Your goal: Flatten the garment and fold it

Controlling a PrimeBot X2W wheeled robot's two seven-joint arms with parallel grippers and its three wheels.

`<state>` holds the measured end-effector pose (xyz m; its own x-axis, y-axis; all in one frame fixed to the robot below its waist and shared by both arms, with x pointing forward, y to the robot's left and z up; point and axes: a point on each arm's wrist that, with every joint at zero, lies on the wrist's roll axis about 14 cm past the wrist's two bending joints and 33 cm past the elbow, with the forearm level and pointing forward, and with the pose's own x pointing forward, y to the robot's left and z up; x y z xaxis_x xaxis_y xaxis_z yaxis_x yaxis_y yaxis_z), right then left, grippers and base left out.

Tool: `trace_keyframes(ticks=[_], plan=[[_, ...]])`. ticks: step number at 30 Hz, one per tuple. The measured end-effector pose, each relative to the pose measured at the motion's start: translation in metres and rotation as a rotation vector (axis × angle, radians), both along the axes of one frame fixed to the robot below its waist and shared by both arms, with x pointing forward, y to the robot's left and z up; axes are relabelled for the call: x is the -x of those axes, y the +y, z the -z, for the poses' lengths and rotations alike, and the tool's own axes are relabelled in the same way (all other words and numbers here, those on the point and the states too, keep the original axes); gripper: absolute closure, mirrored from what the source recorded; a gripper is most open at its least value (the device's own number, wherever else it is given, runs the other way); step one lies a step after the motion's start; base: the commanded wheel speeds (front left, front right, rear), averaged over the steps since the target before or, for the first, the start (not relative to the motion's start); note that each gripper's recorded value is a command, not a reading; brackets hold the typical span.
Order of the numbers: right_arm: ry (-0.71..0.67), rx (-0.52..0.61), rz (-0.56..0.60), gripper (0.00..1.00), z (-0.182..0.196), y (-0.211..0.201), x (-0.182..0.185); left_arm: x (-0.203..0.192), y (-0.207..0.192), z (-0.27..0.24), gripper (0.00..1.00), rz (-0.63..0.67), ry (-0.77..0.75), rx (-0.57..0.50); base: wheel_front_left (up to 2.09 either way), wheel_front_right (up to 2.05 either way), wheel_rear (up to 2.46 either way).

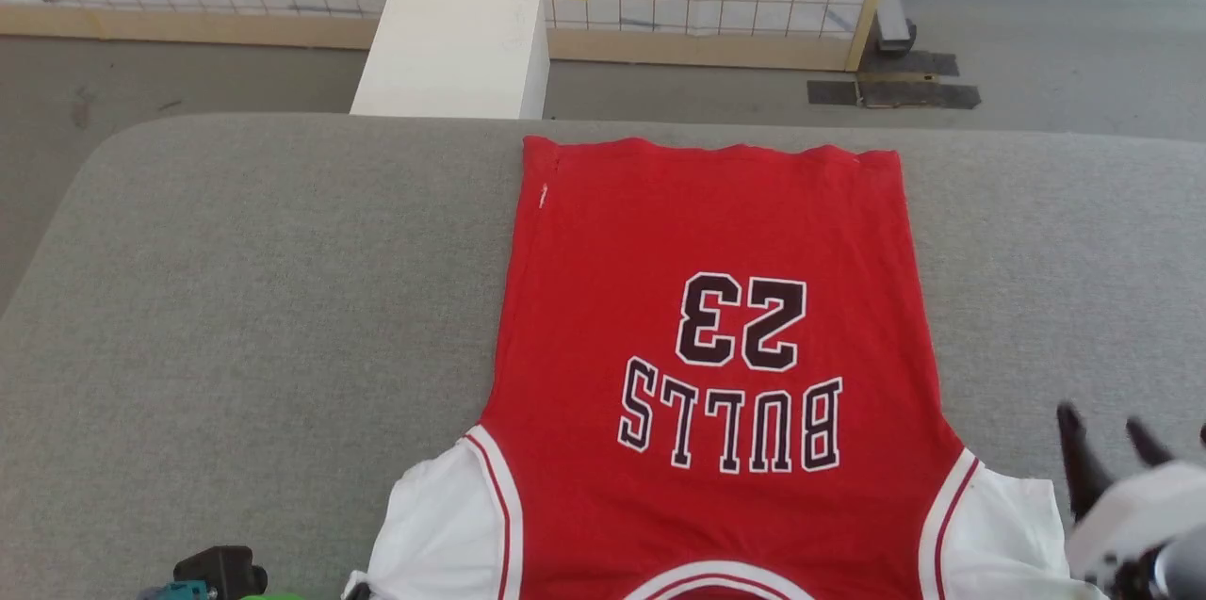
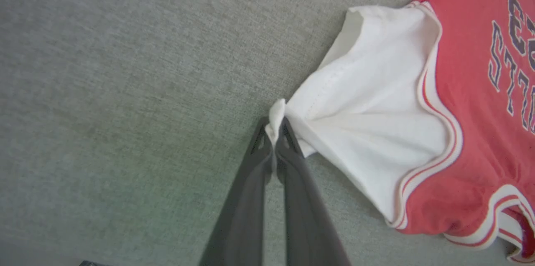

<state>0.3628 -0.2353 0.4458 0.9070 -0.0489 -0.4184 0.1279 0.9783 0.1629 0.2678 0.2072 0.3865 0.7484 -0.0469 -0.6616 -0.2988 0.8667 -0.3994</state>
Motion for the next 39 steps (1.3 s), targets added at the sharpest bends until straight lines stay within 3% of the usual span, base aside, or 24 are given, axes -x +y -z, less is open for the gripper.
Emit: trace_keyframes(ticks=[8,14,20,25,34,39], plan=[[-0.251,0.070,-0.054,0.00,-0.054,0.020,-0.089,-0.014,-0.002,-0.002,1.00,0.002,-0.022,0.002,0.00,0.00,0.00],[-0.288,0.067,-0.086,0.00,-0.062,0.031,-0.151,-0.026,-0.003,-0.001,1.00,0.003,-0.025,-0.002,0.00,0.00,0.00],[-0.187,0.107,-0.134,0.00,-0.045,0.039,-0.202,-0.038,-0.002,0.004,1.00,-0.014,-0.024,0.002,0.00,0.00,0.00],[-0.028,0.128,-0.168,0.00,-0.016,0.047,-0.234,-0.048,-0.002,0.010,1.00,-0.021,-0.026,0.001,0.00,0.00,0.00],[0.247,0.132,-0.203,0.00,0.042,0.061,-0.265,-0.061,0.001,0.024,1.00,-0.044,-0.016,0.001,0.00,0.00,0.00],[0.435,0.140,-0.185,0.00,0.081,0.056,-0.260,-0.066,0.002,0.029,1.00,-0.051,-0.013,-0.005,0.00,0.00,0.00]])
